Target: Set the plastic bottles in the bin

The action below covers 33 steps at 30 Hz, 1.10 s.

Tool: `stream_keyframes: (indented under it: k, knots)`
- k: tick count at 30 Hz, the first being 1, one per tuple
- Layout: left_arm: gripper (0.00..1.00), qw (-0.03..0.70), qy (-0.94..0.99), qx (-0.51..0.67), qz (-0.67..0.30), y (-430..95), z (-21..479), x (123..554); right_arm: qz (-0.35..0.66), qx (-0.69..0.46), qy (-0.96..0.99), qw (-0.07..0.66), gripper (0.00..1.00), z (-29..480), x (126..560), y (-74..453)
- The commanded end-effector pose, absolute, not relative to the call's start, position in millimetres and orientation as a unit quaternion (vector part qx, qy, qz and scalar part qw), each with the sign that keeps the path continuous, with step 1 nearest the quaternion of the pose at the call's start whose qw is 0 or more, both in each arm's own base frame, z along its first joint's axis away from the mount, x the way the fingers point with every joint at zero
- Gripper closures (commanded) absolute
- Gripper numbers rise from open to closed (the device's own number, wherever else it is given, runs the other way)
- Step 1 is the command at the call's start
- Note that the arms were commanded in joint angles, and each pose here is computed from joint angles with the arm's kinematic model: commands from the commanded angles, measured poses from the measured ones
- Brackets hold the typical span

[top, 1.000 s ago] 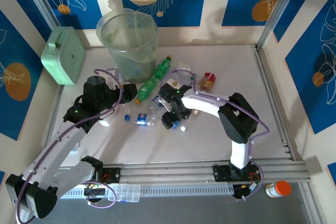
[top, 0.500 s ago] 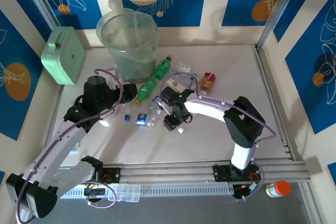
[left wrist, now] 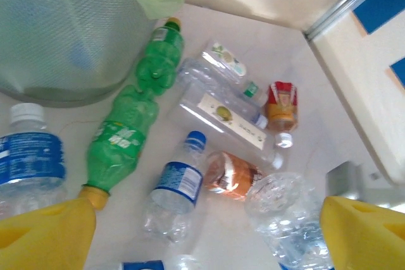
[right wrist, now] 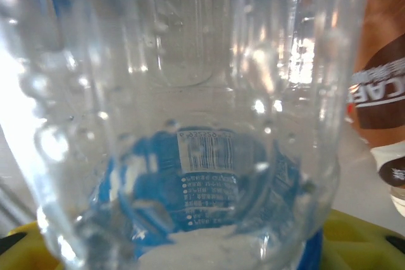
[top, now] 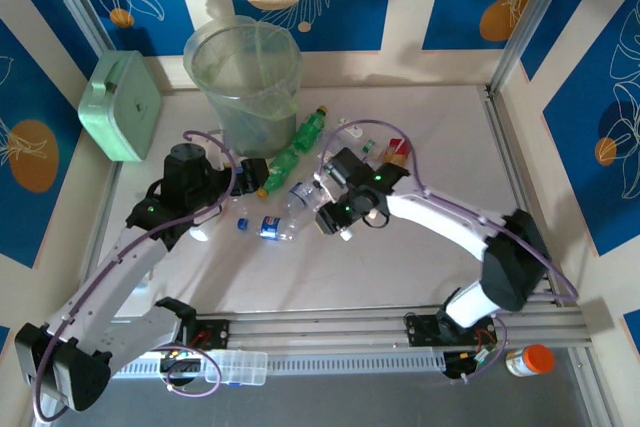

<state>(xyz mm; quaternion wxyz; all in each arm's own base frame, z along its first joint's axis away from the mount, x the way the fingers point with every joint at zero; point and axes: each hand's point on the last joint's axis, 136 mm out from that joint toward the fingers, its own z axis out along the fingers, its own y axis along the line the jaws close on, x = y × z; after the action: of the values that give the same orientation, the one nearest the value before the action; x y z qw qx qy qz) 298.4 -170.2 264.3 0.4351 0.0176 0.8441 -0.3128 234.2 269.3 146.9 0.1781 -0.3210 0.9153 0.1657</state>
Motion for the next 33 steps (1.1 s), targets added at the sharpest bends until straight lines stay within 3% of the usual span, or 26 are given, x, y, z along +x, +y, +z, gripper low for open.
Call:
stream_keyframes:
  k: [1, 11, 16, 23, 33]
  knots:
    - [0.03, 0.419, 0.808, 0.037, -0.412, -201.5, 287.3, 290.7, 0.261, -0.312, 0.887, 0.221, 0.49, 196.2, 223.7, 282.3]
    - [0.01, 0.377, 0.649, 0.194, -0.632, -268.9, 366.4, 236.8, 0.451, -0.281, 0.809, 0.250, 0.49, 282.4, 203.6, 279.2]
    - [0.01, 0.366, 0.628, 0.245, -0.642, -290.9, 368.3, 216.2, 0.490, -0.278, 0.788, 0.248, 0.49, 298.2, 194.8, 276.2]
    - [0.01, 0.367, 0.631, 0.249, -0.636, -303.9, 365.5, 222.7, 0.511, -0.303, 0.769, 0.236, 0.49, 303.7, 177.8, 276.8]
    - [0.14, 0.342, 0.590, 0.285, -0.674, -331.0, 382.4, 211.2, 0.509, -0.313, 0.765, 0.239, 0.49, 300.3, 169.9, 273.3]
